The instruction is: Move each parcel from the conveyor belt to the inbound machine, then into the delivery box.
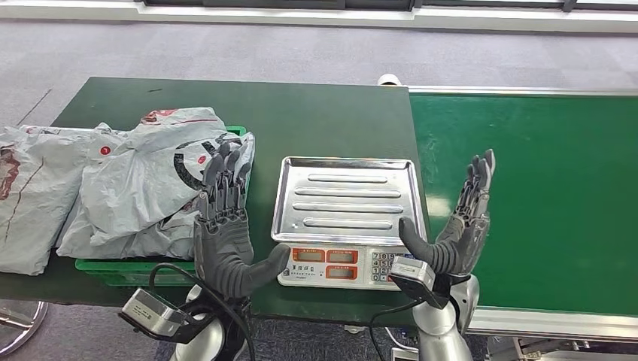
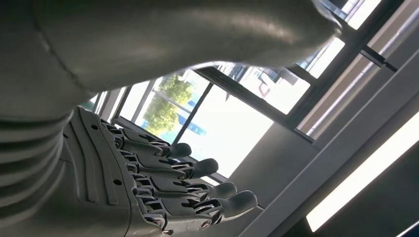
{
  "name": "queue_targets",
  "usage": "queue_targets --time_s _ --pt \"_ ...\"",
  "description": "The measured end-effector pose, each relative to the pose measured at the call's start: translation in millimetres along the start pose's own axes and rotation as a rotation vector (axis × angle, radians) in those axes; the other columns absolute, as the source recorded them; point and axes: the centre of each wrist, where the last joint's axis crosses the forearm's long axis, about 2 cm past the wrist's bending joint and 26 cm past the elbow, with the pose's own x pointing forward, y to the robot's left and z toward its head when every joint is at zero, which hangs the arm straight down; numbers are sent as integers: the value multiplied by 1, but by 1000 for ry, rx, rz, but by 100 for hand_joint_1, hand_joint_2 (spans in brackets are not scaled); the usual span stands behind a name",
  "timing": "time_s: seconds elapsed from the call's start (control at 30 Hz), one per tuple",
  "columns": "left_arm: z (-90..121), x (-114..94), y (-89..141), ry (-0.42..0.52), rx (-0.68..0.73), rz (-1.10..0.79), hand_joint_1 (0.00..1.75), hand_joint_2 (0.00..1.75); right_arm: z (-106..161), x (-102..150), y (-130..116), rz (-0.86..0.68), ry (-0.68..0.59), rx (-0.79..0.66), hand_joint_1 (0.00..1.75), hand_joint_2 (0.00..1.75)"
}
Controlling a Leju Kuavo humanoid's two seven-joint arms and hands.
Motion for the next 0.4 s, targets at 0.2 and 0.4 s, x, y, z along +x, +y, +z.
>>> queue_targets --time_s 0.2,0.4 --pt "9 -2 4 28 51 -51 0 175 2 8 7 -32 -18 20 0 0" --pt "14 -2 6 39 76 -101 0 175 0 16 11 -58 -44 25 0 0"
